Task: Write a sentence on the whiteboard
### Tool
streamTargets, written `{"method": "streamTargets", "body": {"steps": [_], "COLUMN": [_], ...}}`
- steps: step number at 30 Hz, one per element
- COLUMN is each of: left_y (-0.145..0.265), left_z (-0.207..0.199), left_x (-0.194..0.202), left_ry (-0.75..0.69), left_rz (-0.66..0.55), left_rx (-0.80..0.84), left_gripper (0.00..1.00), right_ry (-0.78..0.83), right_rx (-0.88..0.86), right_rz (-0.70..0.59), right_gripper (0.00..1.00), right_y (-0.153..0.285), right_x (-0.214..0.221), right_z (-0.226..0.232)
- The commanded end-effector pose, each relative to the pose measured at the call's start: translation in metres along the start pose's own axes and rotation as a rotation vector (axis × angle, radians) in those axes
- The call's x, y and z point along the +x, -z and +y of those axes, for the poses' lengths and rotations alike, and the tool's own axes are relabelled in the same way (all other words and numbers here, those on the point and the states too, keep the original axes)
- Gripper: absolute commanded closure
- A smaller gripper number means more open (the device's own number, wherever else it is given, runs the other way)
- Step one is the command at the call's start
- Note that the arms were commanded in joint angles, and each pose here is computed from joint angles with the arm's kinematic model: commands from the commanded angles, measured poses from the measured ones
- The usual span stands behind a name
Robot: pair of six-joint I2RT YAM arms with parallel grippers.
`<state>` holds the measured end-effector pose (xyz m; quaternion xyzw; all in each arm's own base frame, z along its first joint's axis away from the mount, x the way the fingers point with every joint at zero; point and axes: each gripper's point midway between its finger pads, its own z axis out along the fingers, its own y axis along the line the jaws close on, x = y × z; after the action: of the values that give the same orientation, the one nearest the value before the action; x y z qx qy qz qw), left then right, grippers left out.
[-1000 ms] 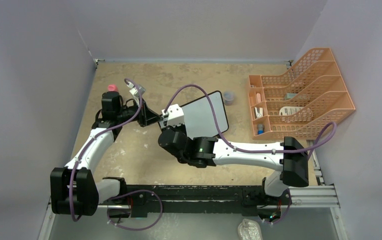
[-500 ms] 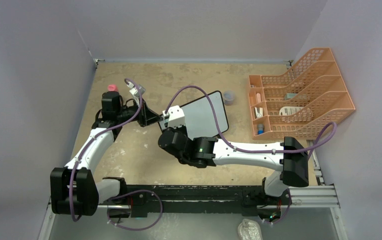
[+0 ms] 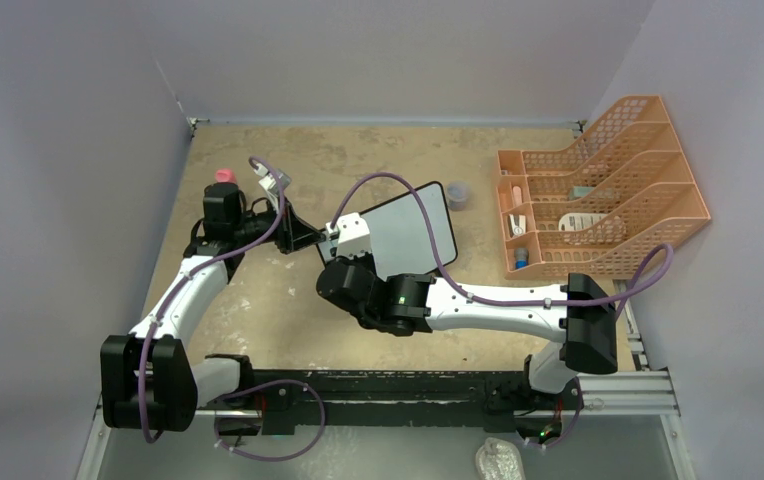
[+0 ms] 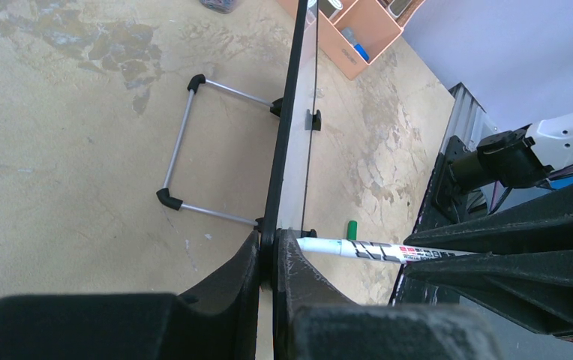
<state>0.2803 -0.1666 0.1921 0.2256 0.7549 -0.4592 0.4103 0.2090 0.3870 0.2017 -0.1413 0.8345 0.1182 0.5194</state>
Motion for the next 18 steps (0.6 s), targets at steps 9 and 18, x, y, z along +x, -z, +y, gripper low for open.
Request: {"method": "streamTargets", "body": {"steps": [9, 18], "left_y": [0.002, 0.001], "left_z": [-0.005, -0.004], "left_x": [-0.018, -0.017], "left_ry": [-0.067, -0.064], "left_rz": [-0.027, -0.025], "left_rx": [0.001, 0.0], "left_gripper": [1.0, 1.0], "right_ry": [-0.029, -0.027], "right_rx": [0.006, -0.002], "right_rz": [0.015, 0.034], "right_gripper": [1.0, 1.0], "right_y": [0.002, 0.004], "right_x": [0.0, 0.004], "right_z": [-0.003, -0.002]}}
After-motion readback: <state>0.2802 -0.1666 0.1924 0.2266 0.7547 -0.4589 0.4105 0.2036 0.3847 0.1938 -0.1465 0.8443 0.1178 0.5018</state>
